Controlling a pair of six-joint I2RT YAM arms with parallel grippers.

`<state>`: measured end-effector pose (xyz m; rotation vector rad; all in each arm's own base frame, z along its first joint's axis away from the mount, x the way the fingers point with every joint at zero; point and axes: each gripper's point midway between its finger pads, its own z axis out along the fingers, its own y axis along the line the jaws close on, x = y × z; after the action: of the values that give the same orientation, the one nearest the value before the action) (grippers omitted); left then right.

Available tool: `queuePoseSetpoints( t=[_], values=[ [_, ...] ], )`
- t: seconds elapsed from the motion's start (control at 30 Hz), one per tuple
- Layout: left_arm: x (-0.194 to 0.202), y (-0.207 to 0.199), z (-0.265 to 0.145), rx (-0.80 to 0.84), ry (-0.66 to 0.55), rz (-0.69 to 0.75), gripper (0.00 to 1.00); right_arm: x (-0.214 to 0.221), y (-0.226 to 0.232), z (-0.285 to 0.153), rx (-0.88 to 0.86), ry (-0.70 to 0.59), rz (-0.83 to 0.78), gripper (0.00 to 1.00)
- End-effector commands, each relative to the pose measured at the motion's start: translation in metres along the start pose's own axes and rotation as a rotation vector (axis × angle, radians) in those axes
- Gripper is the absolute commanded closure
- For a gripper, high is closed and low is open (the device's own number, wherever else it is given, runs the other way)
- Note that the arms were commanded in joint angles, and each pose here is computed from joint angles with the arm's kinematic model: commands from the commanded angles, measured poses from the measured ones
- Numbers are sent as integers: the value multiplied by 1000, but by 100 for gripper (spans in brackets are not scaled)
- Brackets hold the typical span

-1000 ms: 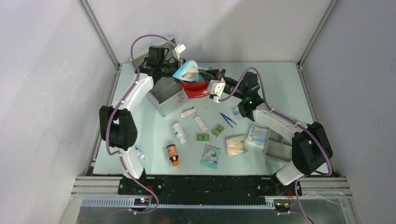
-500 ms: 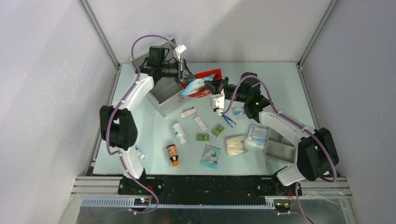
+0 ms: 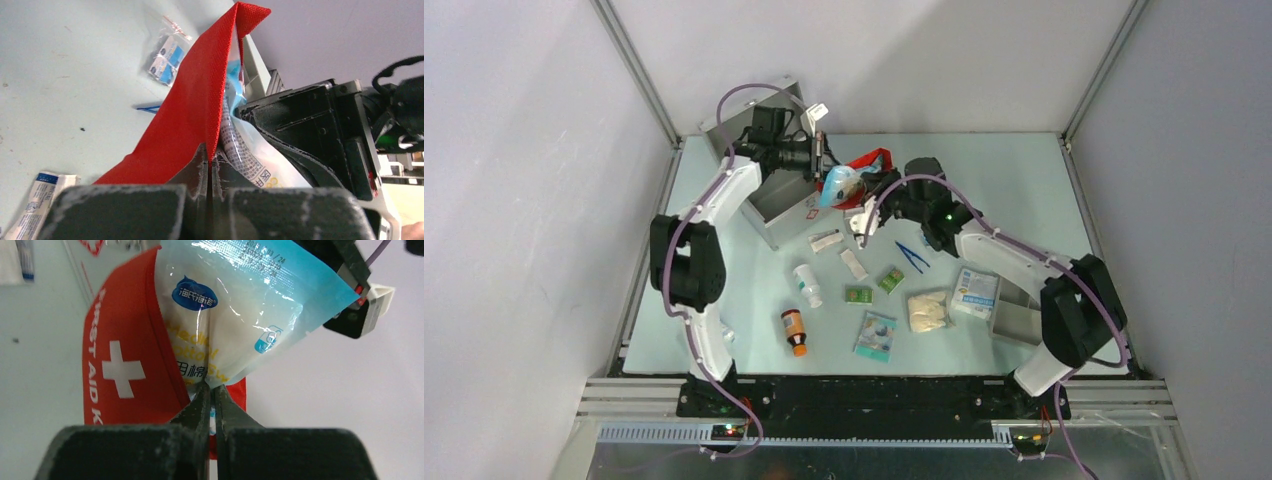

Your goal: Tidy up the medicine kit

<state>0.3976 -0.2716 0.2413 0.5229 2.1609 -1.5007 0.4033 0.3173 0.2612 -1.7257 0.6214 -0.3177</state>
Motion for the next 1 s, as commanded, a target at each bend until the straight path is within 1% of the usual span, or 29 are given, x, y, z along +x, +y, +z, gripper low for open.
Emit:
queuePoseSetpoints(
  t=[0.0, 0.03, 0.1, 0.13, 0.2, 0.27, 0.3, 0.33, 0.37, 0.43, 0.47, 0.5, 0.53, 0.57, 0.6, 0.63, 0.7, 0.83, 0.9, 0.93, 0.97],
  values=[
    [-8, -24, 3, 98, 18, -5, 100, 51, 37, -1, -240, 262, -118, 100],
    [-8, -24, 3, 99, 20, -9, 100, 57, 49, 0, -310, 283, -130, 100],
    [-9, -20, 4, 89, 16, -12, 100, 73, 69, -7, -422, 363, -144, 100],
    [-9, -19, 4, 82, 13, -13, 100, 76, 77, -9, -455, 371, -138, 100],
    [-11, -16, 3, 71, 6, -14, 100, 75, 69, -7, -413, 374, -107, 100],
    [-12, -11, 2, 51, -2, -19, 100, 64, 55, -5, -340, 330, -21, 98],
    [-13, -7, 2, 31, -10, -21, 100, 54, 53, -2, -330, 266, 1, 94],
    [-13, -3, 2, 20, -14, -22, 100, 49, 52, -11, -346, 238, 19, 93],
    [-14, 0, 2, 3, -21, -24, 100, 36, 55, -11, -363, 154, 22, 90],
    [-14, 4, 2, -8, -24, -30, 100, 25, 61, -23, -405, 85, 26, 85],
    [-14, 4, 2, -10, -25, -32, 100, 23, 62, -27, -411, 79, 30, 82],
    [-14, 5, 2, -13, -25, -33, 100, 19, 62, -27, -408, 67, 37, 72],
    [-14, 6, 3, -13, -25, -33, 100, 18, 55, -29, -380, 68, 69, 66],
    [-14, 6, 3, -15, -25, -34, 100, 14, 50, -28, -355, 44, 97, 52],
    [-13, 7, 3, -17, -25, -34, 100, 14, 35, -31, -301, 44, 150, 46],
    [-13, 7, 3, -19, -25, -33, 100, 8, 25, -33, -270, 11, 177, 36],
    [-12, 8, 3, -19, -22, -36, 100, 2, 11, -40, -241, -16, 255, 31],
    [-13, 7, 3, -19, -23, -31, 100, -17, -2, -57, -265, -76, 425, 29],
    [-13, 9, 4, -21, -24, -32, 100, -24, -10, -59, -253, -97, 591, 30],
    [-13, 9, 4, -19, -22, -33, 100, -30, -13, -58, -256, -126, 644, 30],
    [-14, 9, 4, -19, -24, -31, 100, -28, -18, -56, -252, -122, 735, 31]
  ],
)
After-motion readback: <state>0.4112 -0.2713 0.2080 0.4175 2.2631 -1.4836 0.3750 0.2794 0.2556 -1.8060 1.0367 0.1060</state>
